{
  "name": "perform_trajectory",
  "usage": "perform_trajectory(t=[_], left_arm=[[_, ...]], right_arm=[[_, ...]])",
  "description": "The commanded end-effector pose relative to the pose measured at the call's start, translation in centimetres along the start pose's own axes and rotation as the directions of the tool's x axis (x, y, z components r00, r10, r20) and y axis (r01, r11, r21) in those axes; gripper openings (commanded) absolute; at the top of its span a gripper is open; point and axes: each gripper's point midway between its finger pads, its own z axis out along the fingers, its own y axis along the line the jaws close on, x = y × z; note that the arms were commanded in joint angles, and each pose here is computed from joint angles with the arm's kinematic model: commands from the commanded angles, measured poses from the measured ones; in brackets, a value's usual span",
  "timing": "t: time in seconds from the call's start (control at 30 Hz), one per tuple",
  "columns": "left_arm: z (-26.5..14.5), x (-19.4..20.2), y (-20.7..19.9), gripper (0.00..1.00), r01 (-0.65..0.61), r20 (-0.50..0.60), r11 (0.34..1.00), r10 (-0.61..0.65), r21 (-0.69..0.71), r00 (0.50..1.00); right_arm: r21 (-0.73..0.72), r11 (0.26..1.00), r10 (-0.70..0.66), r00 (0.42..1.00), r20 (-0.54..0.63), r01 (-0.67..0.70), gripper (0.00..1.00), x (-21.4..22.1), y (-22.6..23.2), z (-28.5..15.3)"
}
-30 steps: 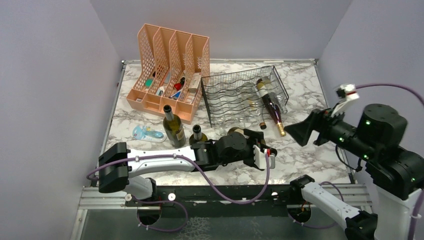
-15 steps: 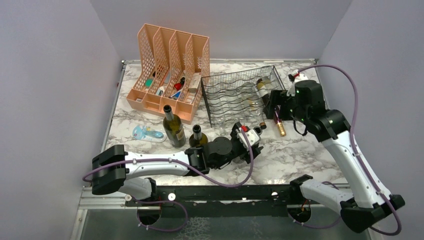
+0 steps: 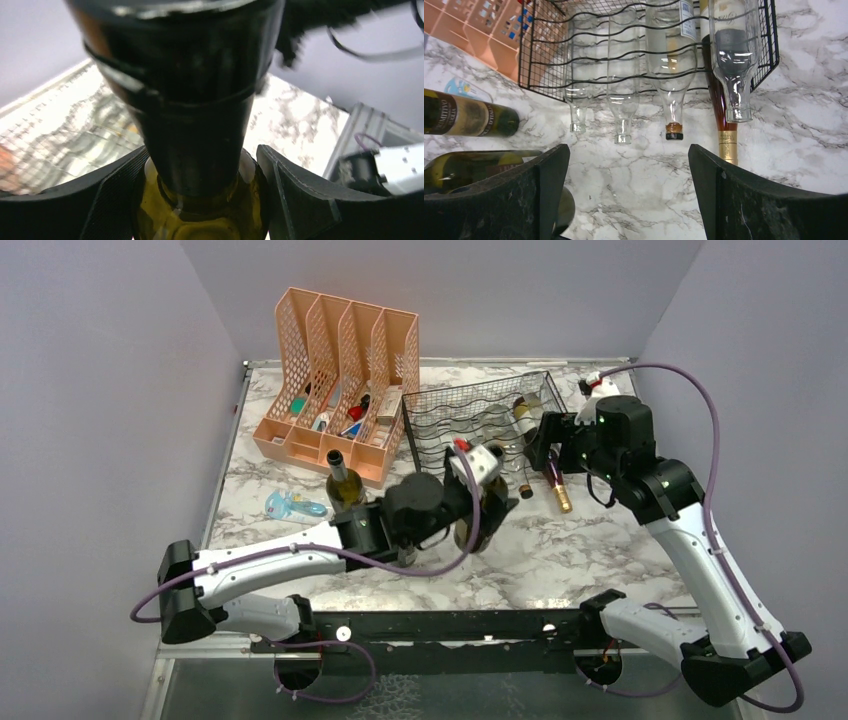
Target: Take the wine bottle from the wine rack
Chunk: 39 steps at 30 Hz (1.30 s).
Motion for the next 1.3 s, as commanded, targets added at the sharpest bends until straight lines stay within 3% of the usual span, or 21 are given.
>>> perform_trajectory(t=[0.0,0.27,0.4,0.47,0.57,0.73,0.83,1.07,1.27], left_arm=[[-2.4,-11.5,6.2,0.24,0.008,0.2,0.999,0.001,-0.044,0.98],[-3.9,-20.6,22.9,0.24,-0.084,0.21,0.934,0.165,-0.347,0.964],[-9.4,-22.1,31.9,0.23,-0.052,0.212,0.804,0.218,-0.592,0.953],[-14.1,-22.2,35.8,0.23,-0.027,0.202,0.675,0.257,-0.737,0.945],[-19.8,-19.9,39.7,0.23,0.031,0.167,0.492,0.234,-0.87,0.958],[-25.9,-10.8,42.9,0.23,0.143,0.2,0.326,0.146,-0.935,0.969],[-28.5,-5.9,44.2,0.23,0.185,0.23,0.271,0.148,-0.945,0.962],[-31.0,-0.1,45.5,0.22,0.162,0.195,0.182,0.183,-0.97,0.964],[-30.9,2.9,46.3,0.23,0.158,0.193,0.185,0.187,-0.97,0.963]], right_arm=[[-0.066,0.998,-0.008,0.996,0.089,0.014,0.91,-2.3,1.3,-2.0],[-0.08,0.997,-0.018,0.998,0.066,0.023,0.91,-1.5,1.4,-1.7],[-0.109,0.994,-0.022,0.999,0.03,0.026,0.91,-0.7,1.9,-1.1],[-0.115,0.993,-0.03,0.999,0.013,0.031,0.91,-0.4,2.0,-0.9],[-0.14,0.989,-0.045,0.999,-0.008,0.044,0.91,-0.1,2.4,-0.6],[-0.156,0.986,-0.07,0.997,-0.033,0.064,0.91,0.1,2.7,0.1],[-0.185,0.98,-0.084,0.995,-0.062,0.071,0.91,0.7,3.1,0.7],[-0.258,0.962,-0.116,0.988,-0.106,0.085,0.92,1.8,4.2,1.4],[-0.296,0.953,-0.119,0.982,-0.148,0.07,0.92,2.8,4.8,2.2]])
